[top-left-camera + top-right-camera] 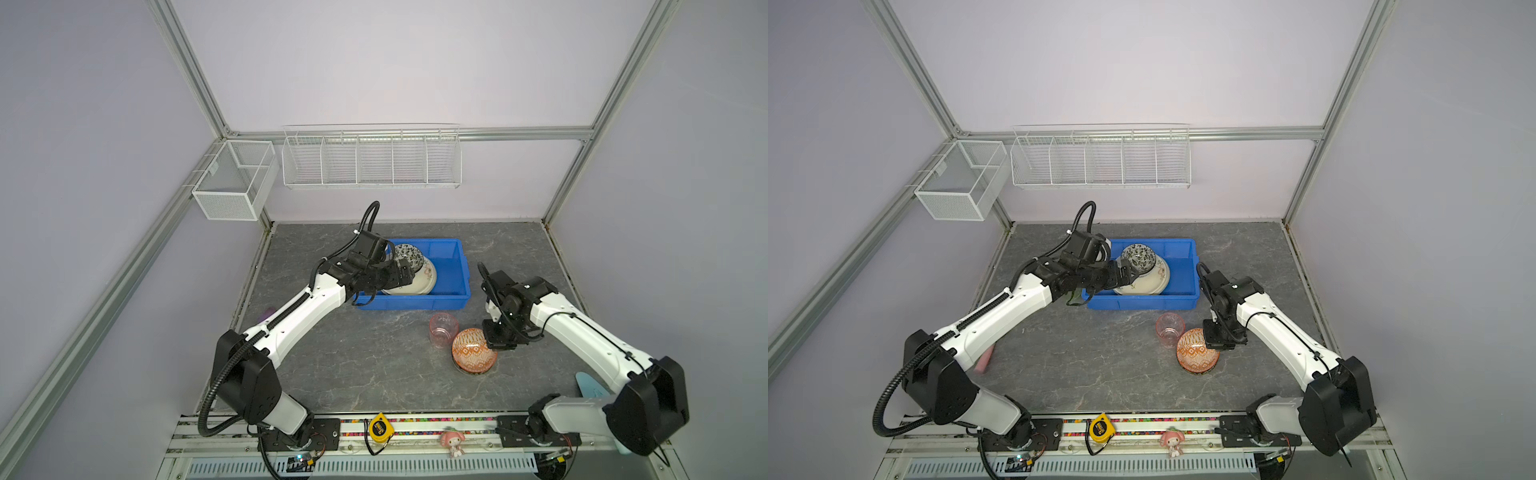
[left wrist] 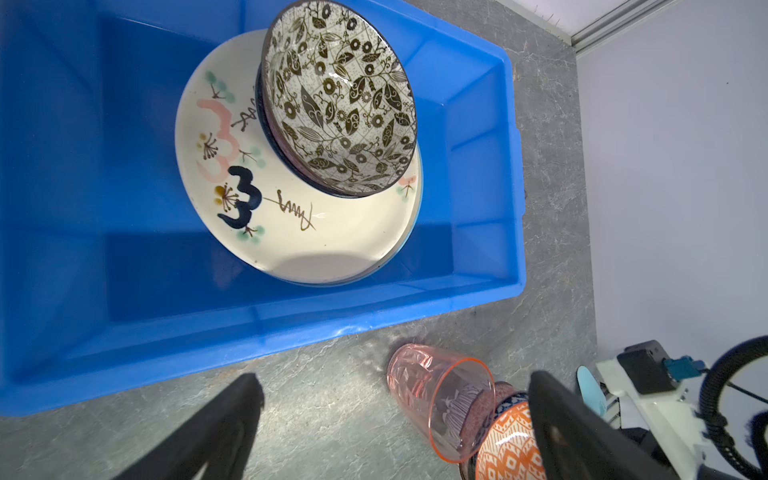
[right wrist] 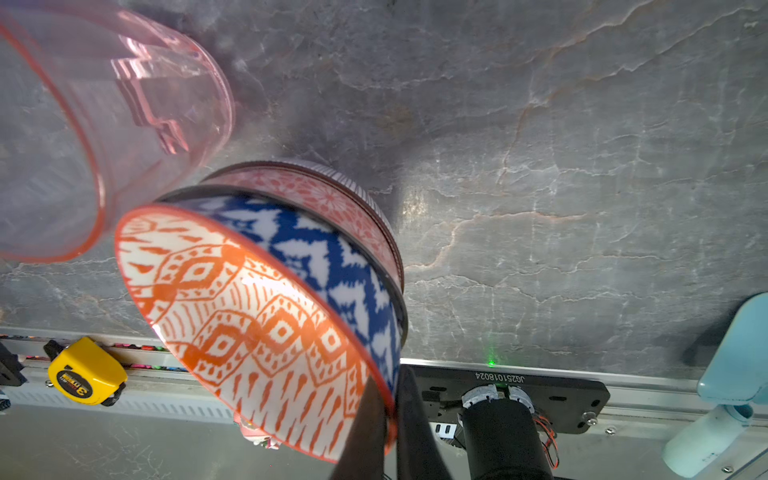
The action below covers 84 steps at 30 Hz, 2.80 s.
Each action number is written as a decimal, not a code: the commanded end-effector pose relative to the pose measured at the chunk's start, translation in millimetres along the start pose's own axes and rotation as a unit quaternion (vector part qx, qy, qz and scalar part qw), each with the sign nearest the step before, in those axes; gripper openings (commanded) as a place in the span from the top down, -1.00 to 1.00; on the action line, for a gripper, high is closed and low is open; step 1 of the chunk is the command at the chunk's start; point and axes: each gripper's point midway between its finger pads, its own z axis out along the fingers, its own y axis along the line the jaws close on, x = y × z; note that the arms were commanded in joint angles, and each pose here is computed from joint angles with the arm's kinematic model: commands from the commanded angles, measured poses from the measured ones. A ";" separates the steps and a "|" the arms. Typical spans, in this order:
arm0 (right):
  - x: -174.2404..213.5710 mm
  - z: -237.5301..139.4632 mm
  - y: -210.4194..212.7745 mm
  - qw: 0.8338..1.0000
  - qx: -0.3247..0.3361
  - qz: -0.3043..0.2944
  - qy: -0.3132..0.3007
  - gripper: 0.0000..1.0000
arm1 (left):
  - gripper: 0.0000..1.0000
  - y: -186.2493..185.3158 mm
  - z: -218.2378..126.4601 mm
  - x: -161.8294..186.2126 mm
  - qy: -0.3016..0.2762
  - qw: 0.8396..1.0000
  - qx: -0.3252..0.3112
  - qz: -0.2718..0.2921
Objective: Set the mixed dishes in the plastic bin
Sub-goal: 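Raise the left gripper from the bin while right grips the orange-print bowl, then lift the orange-print bowl with the right gripper toward the left gripper, then grip the orange-print bowl rim with the left gripper while right holds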
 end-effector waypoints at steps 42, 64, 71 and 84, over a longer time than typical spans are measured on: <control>-60.4 -100.5 39.4 0.990 -0.084 -0.051 -0.099 0.87 | -0.45 -102.4 27.6 104.3 0.145 0.977 0.038 0.151; -66.4 -98.0 53.5 0.987 -0.117 -0.055 -0.095 0.87 | 0.27 -97.4 34.0 96.2 0.133 0.979 0.010 0.153; -67.8 -97.6 55.5 0.986 -0.121 -0.056 -0.096 0.87 | 0.46 -96.0 36.0 96.4 0.135 0.979 0.007 0.152; -68.4 -93.4 56.8 0.987 -0.124 -0.055 -0.092 0.86 | 0.88 -96.7 36.7 95.4 0.134 0.979 0.007 0.152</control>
